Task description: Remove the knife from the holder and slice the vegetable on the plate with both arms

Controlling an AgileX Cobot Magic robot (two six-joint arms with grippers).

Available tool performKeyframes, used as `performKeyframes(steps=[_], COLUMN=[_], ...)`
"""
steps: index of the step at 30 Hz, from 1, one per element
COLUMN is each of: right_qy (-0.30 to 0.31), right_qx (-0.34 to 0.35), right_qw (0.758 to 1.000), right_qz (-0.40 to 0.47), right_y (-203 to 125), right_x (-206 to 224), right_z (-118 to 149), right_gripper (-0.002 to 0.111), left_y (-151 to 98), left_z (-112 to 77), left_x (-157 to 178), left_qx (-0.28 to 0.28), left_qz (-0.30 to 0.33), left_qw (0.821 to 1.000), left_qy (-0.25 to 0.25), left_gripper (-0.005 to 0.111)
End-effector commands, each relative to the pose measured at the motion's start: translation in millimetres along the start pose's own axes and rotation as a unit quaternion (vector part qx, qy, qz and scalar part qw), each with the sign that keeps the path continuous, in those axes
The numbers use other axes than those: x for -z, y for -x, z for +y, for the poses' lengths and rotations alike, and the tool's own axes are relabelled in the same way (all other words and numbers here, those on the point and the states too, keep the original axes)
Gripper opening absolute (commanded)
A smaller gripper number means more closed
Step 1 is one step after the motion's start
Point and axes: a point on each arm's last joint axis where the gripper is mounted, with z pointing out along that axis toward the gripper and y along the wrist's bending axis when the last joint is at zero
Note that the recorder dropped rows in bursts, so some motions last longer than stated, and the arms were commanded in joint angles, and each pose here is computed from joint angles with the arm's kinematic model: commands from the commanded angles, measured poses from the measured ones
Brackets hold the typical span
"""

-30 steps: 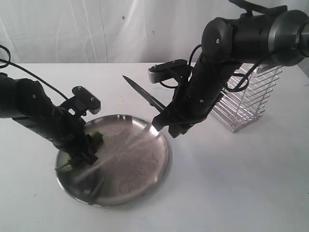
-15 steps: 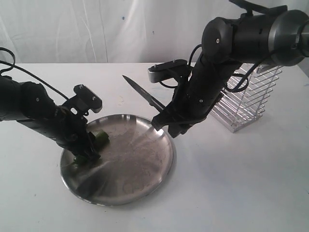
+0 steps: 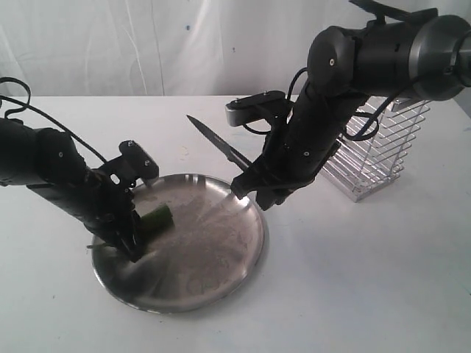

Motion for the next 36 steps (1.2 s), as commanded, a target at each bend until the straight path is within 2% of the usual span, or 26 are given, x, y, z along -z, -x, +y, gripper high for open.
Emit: performKeyframes(steps=[1,4,7,8,10,14,18,26,28,34,36], right_qy=[0.001,0.001,0.001,0.0,0.0,-0.001,-0.002,-0.002,-0.002,-0.001,0.001], right_qx=[-0.005,-0.005,-0.005,-0.005,-0.009,-0.016,-0.016,-0.016,-0.016,-0.017,-0.017], right_qw=[1.0,1.0,1.0,1.0,1.0,1.0,1.0,1.0,1.0,1.0,1.0], right_qz=[-0.009,-0.009,-0.01,-0.013,-0.014,-0.016,-0.016,-0.017,-0.017,-0.012,-0.007], right_y=[-0.2,-0.2,0.0,0.4,0.6,1.0,1.0,1.2,1.2,0.4,-0.6], right_x=[4.7,4.7,4.7,4.7,4.7,4.7,4.7,4.7,4.7,4.7,4.7], right_z=[-1.2,-1.2,-1.3,-1.4,-1.5,-1.6,-1.8,-1.8,-1.8,-1.6,-1.3], right_gripper=[0.0,0.0,0.0,0.0,0.0,0.0,0.0,0.0,0.0,0.0,0.0], left_y=[14.8,20.6,20.5,20.8,23.5,24.4,20.3,19.2,18.9,18.8,18.8], left_z=[3.0,4.3,1.2,0.6,0.1,-1.9,-4.6,-5.1,-5.5,-5.6,-5.6], left_x=[25.7,33.0,29.1,26.7,20.7,9.1,1.3,-1.3,-1.3,-1.2,-1.2], left_qx=[-0.169,-0.345,-0.425,-0.425,-0.389,-0.336,-0.331,-0.329,-0.329,-0.329,-0.329], left_qz=[-0.023,-0.023,-0.022,-0.026,-0.041,-0.055,-0.047,-0.044,-0.043,-0.043,-0.043], left_qw=[0.985,0.938,0.905,0.905,0.92,0.94,0.942,0.942,0.942,0.942,0.942], left_qy=[0.02,0.021,-0.004,-0.006,-0.01,-0.025,-0.046,-0.05,-0.052,-0.053,-0.053], left_gripper=[0.0,0.0,0.0,0.0,0.0,0.0,0.0,0.001,0.007,0.04,0.046])
